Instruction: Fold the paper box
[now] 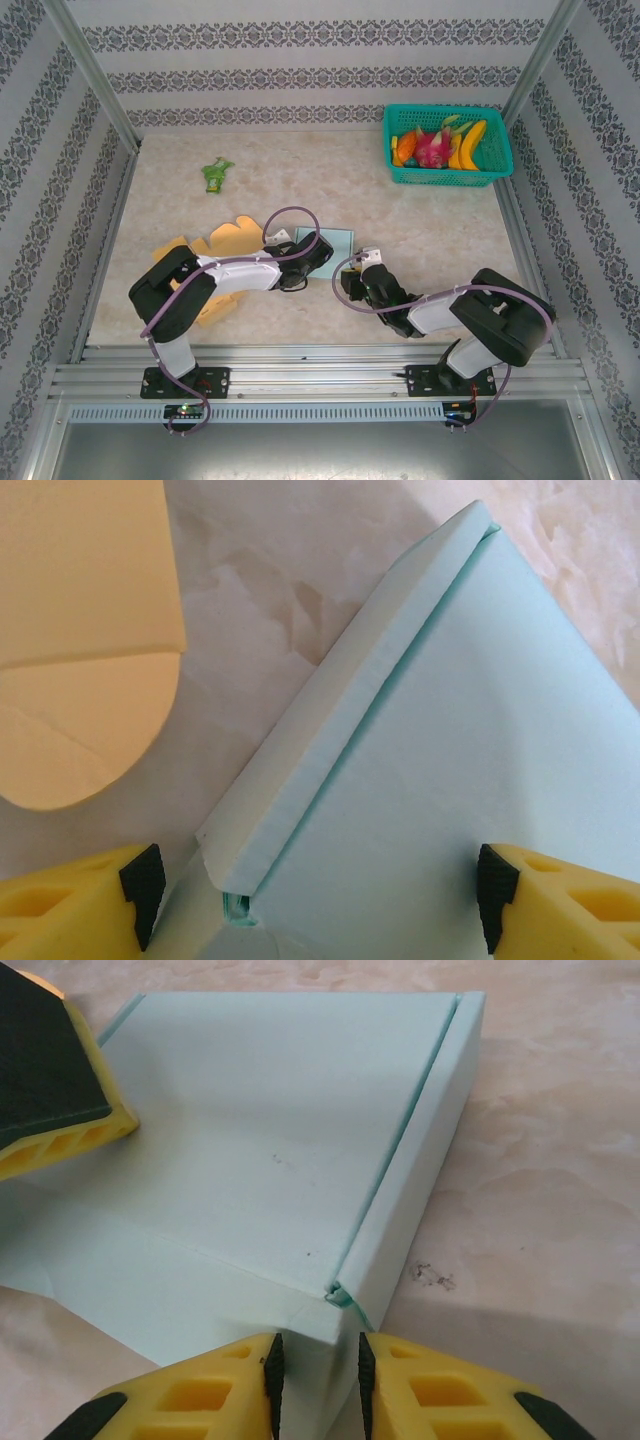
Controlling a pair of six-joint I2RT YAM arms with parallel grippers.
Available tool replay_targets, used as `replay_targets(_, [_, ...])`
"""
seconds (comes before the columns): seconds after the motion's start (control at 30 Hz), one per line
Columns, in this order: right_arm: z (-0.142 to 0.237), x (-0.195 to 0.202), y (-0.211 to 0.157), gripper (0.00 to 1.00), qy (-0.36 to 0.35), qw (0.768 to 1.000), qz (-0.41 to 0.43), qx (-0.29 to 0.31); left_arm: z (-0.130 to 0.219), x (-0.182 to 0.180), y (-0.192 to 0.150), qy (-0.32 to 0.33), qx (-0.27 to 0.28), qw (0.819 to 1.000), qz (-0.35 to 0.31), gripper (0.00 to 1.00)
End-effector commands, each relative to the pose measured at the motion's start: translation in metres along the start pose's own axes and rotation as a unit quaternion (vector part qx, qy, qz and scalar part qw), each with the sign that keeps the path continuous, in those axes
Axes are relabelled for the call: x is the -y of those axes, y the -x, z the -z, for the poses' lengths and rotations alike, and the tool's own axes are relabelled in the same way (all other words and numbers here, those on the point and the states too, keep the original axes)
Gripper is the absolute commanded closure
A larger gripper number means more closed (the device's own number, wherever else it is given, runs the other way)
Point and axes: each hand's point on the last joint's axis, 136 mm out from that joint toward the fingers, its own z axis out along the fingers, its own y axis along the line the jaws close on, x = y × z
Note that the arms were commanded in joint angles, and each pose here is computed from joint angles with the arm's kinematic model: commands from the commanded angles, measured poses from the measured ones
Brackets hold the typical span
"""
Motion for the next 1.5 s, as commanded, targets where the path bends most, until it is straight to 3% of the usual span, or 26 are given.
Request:
replay_targets(0.0, [-0.007, 0.004, 0.007, 0.72, -0.006, 1.0, 0.001, 0.011, -0.019, -0.091, -0.036, 0.147, -0.075, 0.982, -0.089, 0.18])
replay_targets(0.93, [-0.021, 0.036, -0.003, 0.72, -0.03, 0.999, -0.017, -0.003, -0.026, -0.088, -0.042, 0.149, -0.094, 0.977, -0.117, 0.17])
replay_targets(1.2, [-0.03, 0.038, -0.013, 0.68, -0.022, 1.0, 0.005, 0.003, -0.027, -0.086, -0.045, 0.147, -0.101, 0.977, -0.117, 0.17])
replay_targets(1.47, [-0.029, 0.028, -0.003, 0.68, 0.01, 1.0, -0.025, 0.007, -0.028, -0.082, -0.047, 0.146, -0.107, 0.976, -0.118, 0.18])
